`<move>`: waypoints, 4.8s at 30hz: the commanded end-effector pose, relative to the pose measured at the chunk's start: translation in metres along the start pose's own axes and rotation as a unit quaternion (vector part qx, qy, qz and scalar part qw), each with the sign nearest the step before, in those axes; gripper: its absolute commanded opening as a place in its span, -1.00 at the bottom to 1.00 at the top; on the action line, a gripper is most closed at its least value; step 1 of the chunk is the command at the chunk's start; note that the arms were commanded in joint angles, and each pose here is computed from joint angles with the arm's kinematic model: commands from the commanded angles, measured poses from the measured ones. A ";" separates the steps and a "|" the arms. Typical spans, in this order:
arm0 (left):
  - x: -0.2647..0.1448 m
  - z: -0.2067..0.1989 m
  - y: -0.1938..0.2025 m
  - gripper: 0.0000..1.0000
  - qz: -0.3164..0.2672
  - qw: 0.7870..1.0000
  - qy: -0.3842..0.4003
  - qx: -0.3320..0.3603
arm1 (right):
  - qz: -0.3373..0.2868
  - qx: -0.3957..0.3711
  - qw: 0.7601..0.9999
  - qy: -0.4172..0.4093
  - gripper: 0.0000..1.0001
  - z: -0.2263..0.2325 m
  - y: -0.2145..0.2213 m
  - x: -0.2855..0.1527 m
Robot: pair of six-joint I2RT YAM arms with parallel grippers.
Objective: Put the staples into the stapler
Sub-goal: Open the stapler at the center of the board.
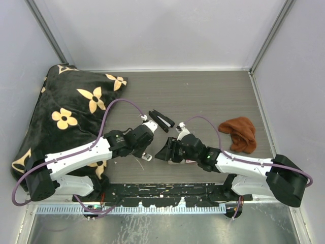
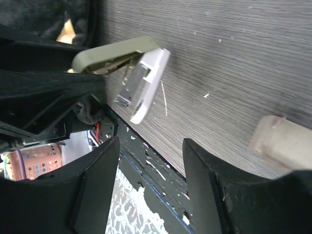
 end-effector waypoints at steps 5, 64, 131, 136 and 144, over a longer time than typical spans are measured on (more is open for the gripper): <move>-0.002 -0.011 -0.016 -1.00 -0.046 0.999 0.003 -0.026 | -0.024 0.023 0.998 -0.045 0.19 0.018 -0.007 0.019; -0.046 0.003 -0.003 -1.00 -0.124 0.959 0.177 -0.184 | -0.103 0.048 0.991 -0.075 -0.50 0.003 -0.001 0.001; -0.016 0.010 -0.007 0.59 -0.152 0.972 0.120 -0.136 | 0.007 0.027 0.993 0.116 -0.99 -0.007 -0.002 -0.005; -0.029 0.003 -0.021 0.48 -0.177 0.961 0.165 -0.130 | 0.003 0.028 0.993 0.118 -0.99 -0.006 -0.004 -0.004; -0.004 -0.015 -0.008 0.03 -0.130 0.952 0.213 -0.178 | 0.006 0.037 0.996 0.084 -0.99 -0.008 0.002 0.002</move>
Point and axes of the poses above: each gripper's point midway between its finger pads, its own x axis out along the fingers, its own z axis along the line the jaws close on, y = z × x, the point moved 9 cm from there along -x, back along the fingers, and after that the axes turned 5 degrees about -x, right-handed, at the moved point
